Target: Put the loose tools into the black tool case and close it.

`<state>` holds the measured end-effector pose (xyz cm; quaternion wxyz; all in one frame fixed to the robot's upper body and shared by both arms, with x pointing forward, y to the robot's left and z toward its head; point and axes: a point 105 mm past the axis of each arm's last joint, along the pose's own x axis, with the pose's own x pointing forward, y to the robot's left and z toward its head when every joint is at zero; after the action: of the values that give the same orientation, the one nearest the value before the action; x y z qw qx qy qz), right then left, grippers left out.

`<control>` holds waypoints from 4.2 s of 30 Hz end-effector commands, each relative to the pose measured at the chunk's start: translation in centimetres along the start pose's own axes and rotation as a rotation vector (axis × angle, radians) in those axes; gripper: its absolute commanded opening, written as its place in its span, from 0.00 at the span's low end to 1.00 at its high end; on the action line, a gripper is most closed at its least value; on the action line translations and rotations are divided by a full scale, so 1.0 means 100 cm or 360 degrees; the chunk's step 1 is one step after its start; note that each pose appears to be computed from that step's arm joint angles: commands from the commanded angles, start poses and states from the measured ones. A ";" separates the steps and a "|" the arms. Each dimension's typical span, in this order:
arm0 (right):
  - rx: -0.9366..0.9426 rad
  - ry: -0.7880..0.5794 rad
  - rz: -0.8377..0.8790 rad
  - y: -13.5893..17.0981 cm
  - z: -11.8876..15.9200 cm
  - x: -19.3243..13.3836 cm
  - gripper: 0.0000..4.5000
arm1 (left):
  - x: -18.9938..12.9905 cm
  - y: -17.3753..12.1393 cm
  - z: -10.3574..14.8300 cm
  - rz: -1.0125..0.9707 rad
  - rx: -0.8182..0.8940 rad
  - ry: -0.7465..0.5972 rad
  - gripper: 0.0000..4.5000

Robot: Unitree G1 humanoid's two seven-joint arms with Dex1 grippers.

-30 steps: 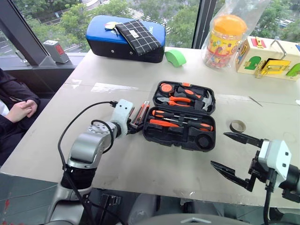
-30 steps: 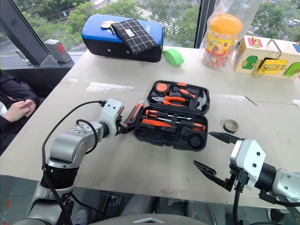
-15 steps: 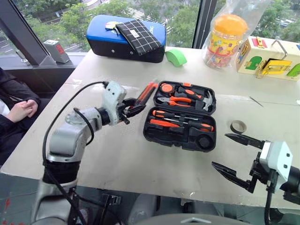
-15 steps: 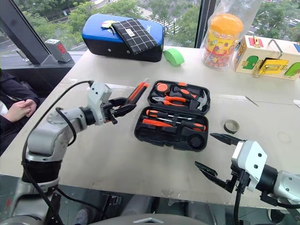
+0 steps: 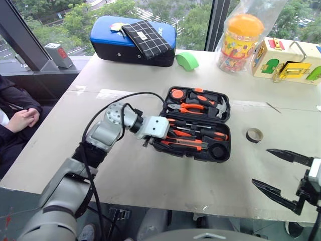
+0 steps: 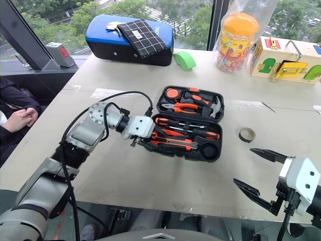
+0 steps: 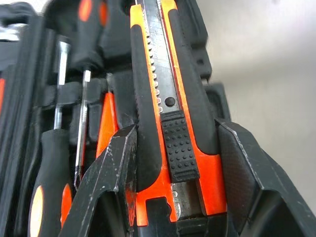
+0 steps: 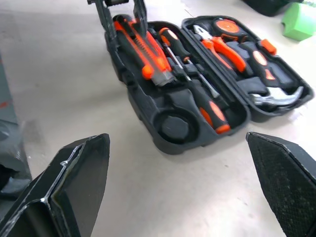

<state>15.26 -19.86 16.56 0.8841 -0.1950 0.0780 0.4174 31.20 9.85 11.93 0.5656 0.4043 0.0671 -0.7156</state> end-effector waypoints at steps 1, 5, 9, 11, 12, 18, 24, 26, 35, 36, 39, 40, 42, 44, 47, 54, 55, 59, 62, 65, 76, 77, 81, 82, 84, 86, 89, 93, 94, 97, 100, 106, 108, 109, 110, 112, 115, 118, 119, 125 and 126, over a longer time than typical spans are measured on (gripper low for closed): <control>-0.0057 -0.0040 -0.0012 0.003 0.010 -0.001 1.00 | -0.002 0.008 -0.003 -0.0004 0.0101 0.0032 0.38; -0.0051 -0.0047 -0.0025 0.007 0.011 -0.001 1.00 | 0.004 0.011 -0.012 0.0006 0.0091 0.0068 0.38; -0.0057 -0.0043 -0.0045 0.008 0.011 -0.001 1.00 | 0.010 0.006 -0.008 -0.0052 0.0084 0.0027 0.38; -0.0062 -0.0039 -0.0056 0.007 0.010 -0.001 1.00 | 0.014 0.005 -0.004 -0.0056 0.0071 -0.0013 0.38; -0.0062 -0.0039 -0.0059 0.007 0.010 0.000 1.00 | 0.015 0.004 -0.001 -0.0069 0.0053 -0.0034 0.38; -0.0068 -0.0039 -0.0060 0.007 0.011 0.001 1.00 | 0.017 -0.001 0.000 -0.0114 -0.0009 -0.0010 0.38; -0.0070 -0.0040 -0.0054 0.007 0.011 0.002 1.00 | 0.006 0.001 0.005 -0.0053 -0.0093 -0.0038 0.75; -0.0069 -0.0041 -0.0051 0.007 0.011 0.002 1.00 | -0.008 0.008 0.016 0.0028 -0.0146 -0.0127 0.93; -0.0076 -0.0072 -0.0042 0.005 0.011 0.009 1.00 | -0.007 0.006 0.031 0.0198 -0.0619 -0.0544 0.56; -0.0078 -0.0075 -0.0040 0.005 0.011 0.010 1.00 | -0.003 0.004 0.028 0.0213 -0.0630 -0.0536 0.44; -0.0083 -0.0076 -0.0035 0.005 0.013 0.009 1.00 | 0.013 -0.002 0.014 0.0313 -0.0666 -0.0444 0.16; -0.0082 -0.0073 -0.0034 0.005 0.013 0.009 1.00 | 0.021 -0.004 0.004 0.0354 -0.0697 -0.0383 0.05; -0.0080 -0.0068 -0.0034 0.006 0.012 0.008 1.00 | 0.034 -0.010 -0.016 0.0364 -0.0775 -0.0233 0.00; -0.0078 -0.0070 -0.0033 0.006 0.012 0.009 1.00 | 0.045 -0.015 -0.029 0.0360 -0.0788 -0.0129 0.00; -0.0073 -0.0075 -0.0029 0.008 0.013 0.011 1.00 | 0.055 -0.024 -0.038 0.0278 -0.0747 -0.0024 0.00; -0.0065 -0.0079 -0.0014 0.010 0.013 0.012 1.00 | 0.064 -0.030 -0.048 0.0169 -0.0687 0.0121 0.00; -0.0063 -0.0083 -0.0011 0.011 0.013 0.013 1.00 | 0.064 -0.029 -0.048 0.0166 -0.0654 0.0127 0.00; -0.0054 -0.0091 -0.0001 0.013 0.013 0.015 1.00 | 0.062 -0.031 -0.055 0.0129 -0.0381 0.0224 0.00; -0.0050 -0.0095 0.0002 0.013 0.013 0.016 1.00 | 0.062 -0.033 -0.057 0.0136 -0.0330 0.0217 0.00; -0.0048 -0.0101 0.0003 0.014 0.013 0.018 1.00 | 0.062 -0.023 -0.052 0.0215 -0.0363 0.0151 0.00; 0.0179 0.0023 -0.0284 -0.012 -0.002 0.038 1.00 | -0.013 -0.010 0.030 0.0419 -0.0641 -0.0694 0.12; 0.0191 0.0031 -0.0282 -0.015 -0.001 0.041 1.00 | -0.018 -0.013 0.036 0.0403 -0.0675 -0.0736 0.18; 0.0263 0.0244 -0.0322 -0.035 -0.015 0.047 1.00 | -0.029 -0.024 0.057 0.0347 -0.0707 -0.0806 0.49; 0.0290 0.0305 -0.0346 -0.044 -0.020 0.049 1.00 | -0.033 -0.026 0.062 0.0352 -0.0710 -0.0819 0.64; 0.0286 0.0450 -0.0363 -0.060 -0.028 0.058 1.00 | -0.039 -0.030 0.074 0.0377 -0.0705 -0.0836 0.84; 0.0328 0.0562 -0.0400 -0.075 -0.035 0.065 1.00 | -0.044 -0.031 0.084 0.0404 -0.0714 -0.0859 0.99; 0.0341 0.0670 -0.0462 -0.097 -0.042 0.076 1.00 | -0.046 -0.033 0.095 0.0442 -0.0676 -0.0861 0.99; 0.0328 0.0829 -0.0391 -0.112 -0.052 0.093 1.00 | -0.048 -0.035 0.107 0.0495 -0.0663 -0.0858 0.99; 0.0358 0.0858 -0.0378 -0.115 -0.055 0.095 0.95 | -0.049 -0.035 0.108 0.0516 -0.0667 -0.0864 1.00; 0.0376 0.0942 -0.0299 -0.115 -0.059 0.097 0.73 | -0.050 -0.037 0.107 0.0562 -0.0668 -0.0842 1.00; 0.0370 0.1012 -0.0261 -0.114 -0.061 0.098 0.46 | -0.050 -0.041 0.100 0.0625 -0.0693 -0.0821 1.00; 0.0347 0.1052 -0.0228 -0.113 -0.064 0.099 0.01 | -0.045 -0.050 0.096 0.0671 -0.0716 -0.0807 1.00; 0.0311 0.1038 -0.0223 -0.113 -0.063 0.098 0.01 | -0.044 -0.053 0.093 0.0673 -0.0724 -0.0796 1.00; 0.0295 0.1034 -0.0224 -0.113 -0.063 0.097 0.01 | -0.044 -0.054 0.092 0.0671 -0.0727 -0.0794 1.00; 0.0282 0.1024 -0.0224 -0.113 -0.061 0.096 0.01 | -0.044 -0.054 0.092 0.0670 -0.0726 -0.0791 1.00; 0.0243 0.0958 -0.0147 -0.107 -0.047 0.093 0.01 | -0.043 -0.055 0.091 0.0656 -0.0734 -0.0781 1.00; 0.0218 0.0837 0.0082 -0.083 -0.016 0.087 0.01 | -0.043 -0.056 0.088 0.0632 -0.0750 -0.0763 1.00; 0.0164 0.0743 0.0380 -0.045 0.011 0.093 0.01 | -0.043 -0.062 0.073 0.0606 -0.0759 -0.0657 1.00; 0.0135 0.0729 0.0455 -0.033 0.015 0.096 0.01 | -0.044 -0.065 0.066 0.0605 -0.0775 -0.0623 1.00; 0.0013 0.0783 0.0573 -0.005 0.005 0.121 0.01 | -0.052 -0.076 0.054 0.0611 -0.0812 -0.0516 1.00; 0.0001 0.0802 0.0563 -0.005 0.001 0.124 0.01 | -0.054 -0.078 0.053 0.0600 -0.0809 -0.0502 1.00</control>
<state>22.83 -11.11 12.91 0.7415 -0.2538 0.3392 0.5204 22.25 13.61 15.04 0.7793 0.1173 0.1024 -0.6070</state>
